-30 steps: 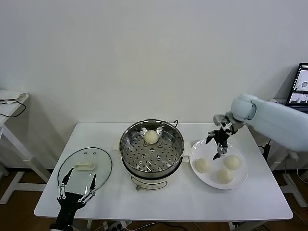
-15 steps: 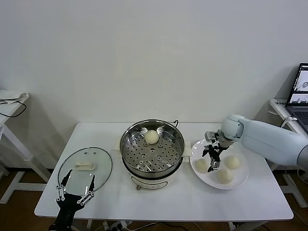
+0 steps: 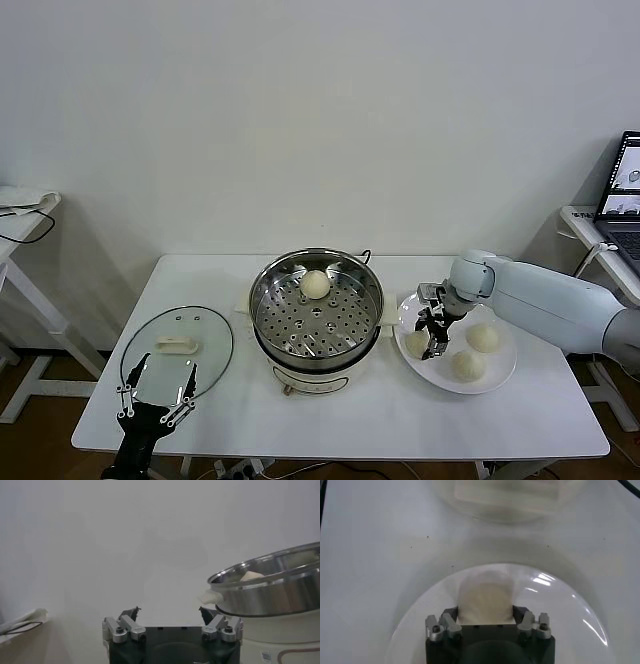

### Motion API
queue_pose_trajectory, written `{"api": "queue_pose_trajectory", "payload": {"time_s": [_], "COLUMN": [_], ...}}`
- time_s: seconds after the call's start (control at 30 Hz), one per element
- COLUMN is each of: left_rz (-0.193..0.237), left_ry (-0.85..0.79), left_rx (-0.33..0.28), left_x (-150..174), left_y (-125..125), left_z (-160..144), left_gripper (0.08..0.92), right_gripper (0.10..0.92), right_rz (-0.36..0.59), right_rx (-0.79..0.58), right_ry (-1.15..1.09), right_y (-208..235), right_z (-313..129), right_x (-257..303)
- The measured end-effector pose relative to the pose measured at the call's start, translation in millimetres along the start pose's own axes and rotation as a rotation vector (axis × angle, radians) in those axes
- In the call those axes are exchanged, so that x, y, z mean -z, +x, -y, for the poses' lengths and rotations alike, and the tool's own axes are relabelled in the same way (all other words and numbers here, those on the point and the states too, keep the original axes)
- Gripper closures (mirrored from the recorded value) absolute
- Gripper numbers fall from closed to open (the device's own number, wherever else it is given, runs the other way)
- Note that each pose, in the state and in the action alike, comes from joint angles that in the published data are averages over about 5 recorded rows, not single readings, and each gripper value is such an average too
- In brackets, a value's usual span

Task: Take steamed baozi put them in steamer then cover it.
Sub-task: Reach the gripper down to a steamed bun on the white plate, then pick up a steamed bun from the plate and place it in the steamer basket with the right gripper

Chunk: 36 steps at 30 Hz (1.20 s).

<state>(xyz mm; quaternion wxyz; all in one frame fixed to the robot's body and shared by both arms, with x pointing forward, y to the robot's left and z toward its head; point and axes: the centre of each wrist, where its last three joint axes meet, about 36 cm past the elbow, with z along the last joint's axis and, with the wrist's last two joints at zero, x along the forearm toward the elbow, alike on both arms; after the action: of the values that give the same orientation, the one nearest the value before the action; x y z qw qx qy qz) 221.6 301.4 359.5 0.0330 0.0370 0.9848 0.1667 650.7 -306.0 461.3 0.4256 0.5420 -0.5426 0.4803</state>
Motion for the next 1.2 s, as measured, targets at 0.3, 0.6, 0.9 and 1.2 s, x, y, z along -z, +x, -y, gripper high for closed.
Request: {"api": "queue_pose_trajectory", "payload": {"time_s": [0.3,0.6,0.9,1.2], "left_rz": [0.006,0.025,0.029,0.037], "left_ry": [-0.002,0.003,0.002,0.006], "left_rx": [-0.004,-0.012,-0.016,-0.016], "left_x": [2.3,5.6,5.5,6.1], "left_y": [-0.7,-6.2,-8.5,-10.9], "left_z": [-0.5,1.1,1.4,2.6], "left_gripper": [0.177,0.177,0.177,0.177], "right_gripper": [0.382,0.386,0.388,0.394], "right_rz": [0.004,0.007,0.04,0.058], "right_rx": [-0.023,-0.054,-0.037,-0.009], "right_ry": [0.038,0.164,0.31,0.349], "right_y": [57.3,178.1,224.9,180.9], "right_z": [18.3,51.4,47.9,35.9], "right_x": [6.6,70.8,184.6,279.2]}}
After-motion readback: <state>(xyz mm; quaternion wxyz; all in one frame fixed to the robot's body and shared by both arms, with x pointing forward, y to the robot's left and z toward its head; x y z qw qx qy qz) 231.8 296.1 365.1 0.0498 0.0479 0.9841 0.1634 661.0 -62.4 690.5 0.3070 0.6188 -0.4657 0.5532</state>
